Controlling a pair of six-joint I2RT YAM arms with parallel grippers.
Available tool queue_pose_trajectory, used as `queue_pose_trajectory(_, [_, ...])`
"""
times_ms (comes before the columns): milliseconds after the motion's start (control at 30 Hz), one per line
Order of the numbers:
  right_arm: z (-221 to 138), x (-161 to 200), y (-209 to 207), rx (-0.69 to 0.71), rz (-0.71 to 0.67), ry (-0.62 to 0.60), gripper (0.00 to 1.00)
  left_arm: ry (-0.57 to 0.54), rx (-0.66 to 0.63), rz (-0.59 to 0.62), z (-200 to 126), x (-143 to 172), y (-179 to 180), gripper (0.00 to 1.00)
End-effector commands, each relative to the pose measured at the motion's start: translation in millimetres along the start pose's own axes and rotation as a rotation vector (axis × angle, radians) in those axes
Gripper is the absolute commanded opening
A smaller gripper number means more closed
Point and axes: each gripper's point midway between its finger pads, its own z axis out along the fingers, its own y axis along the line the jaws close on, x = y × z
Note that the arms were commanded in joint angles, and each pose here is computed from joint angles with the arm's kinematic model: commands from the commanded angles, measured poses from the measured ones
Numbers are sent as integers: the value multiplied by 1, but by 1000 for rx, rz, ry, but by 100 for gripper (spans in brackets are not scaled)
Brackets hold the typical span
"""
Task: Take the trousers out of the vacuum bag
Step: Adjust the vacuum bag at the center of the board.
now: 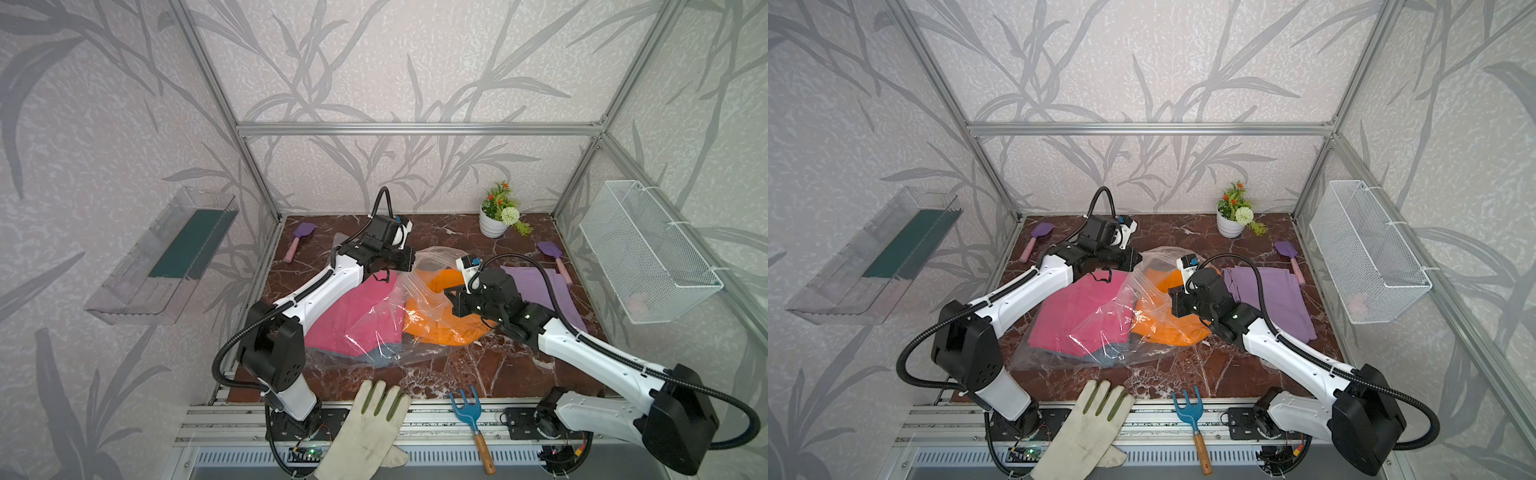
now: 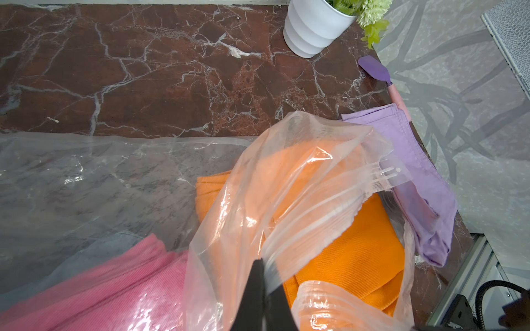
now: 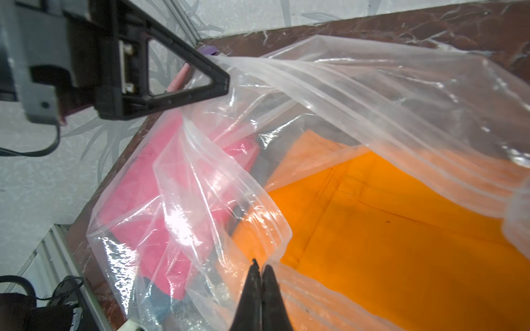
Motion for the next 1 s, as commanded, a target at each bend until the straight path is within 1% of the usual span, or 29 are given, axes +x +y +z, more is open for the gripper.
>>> queue_pose_trajectory(0, [-2,-44,50,-165,-27,-123,0,-45,-13,25,-14,-18,-1,0])
queue_pose_trajectory(233, [9,-63,98,-285,-78,-139,0,-42,-29,32,-15,-17,2,0])
queue_pose_trajectory(533, [8,-76,119,-318,-126,-149,0,-50,-41,40,-20,-18,3,0])
queue_pose_trajectory(667, [5,-72,110,-284,-123,-152,0,-52,-34,38,-20,-19,2,0])
queue_pose_trajectory(767, [-4,-65,94,-215,-126,-163,0,-47,-27,34,-18,-18,1,0])
queue_pose_trajectory(833, [-13,-59,77,-145,-125,-166,5,-44,-21,33,-16,-17,-1,0])
queue_pose_trajectory(967, [-32,-41,38,-23,-73,-150,21,-43,11,32,-16,-18,-6,0])
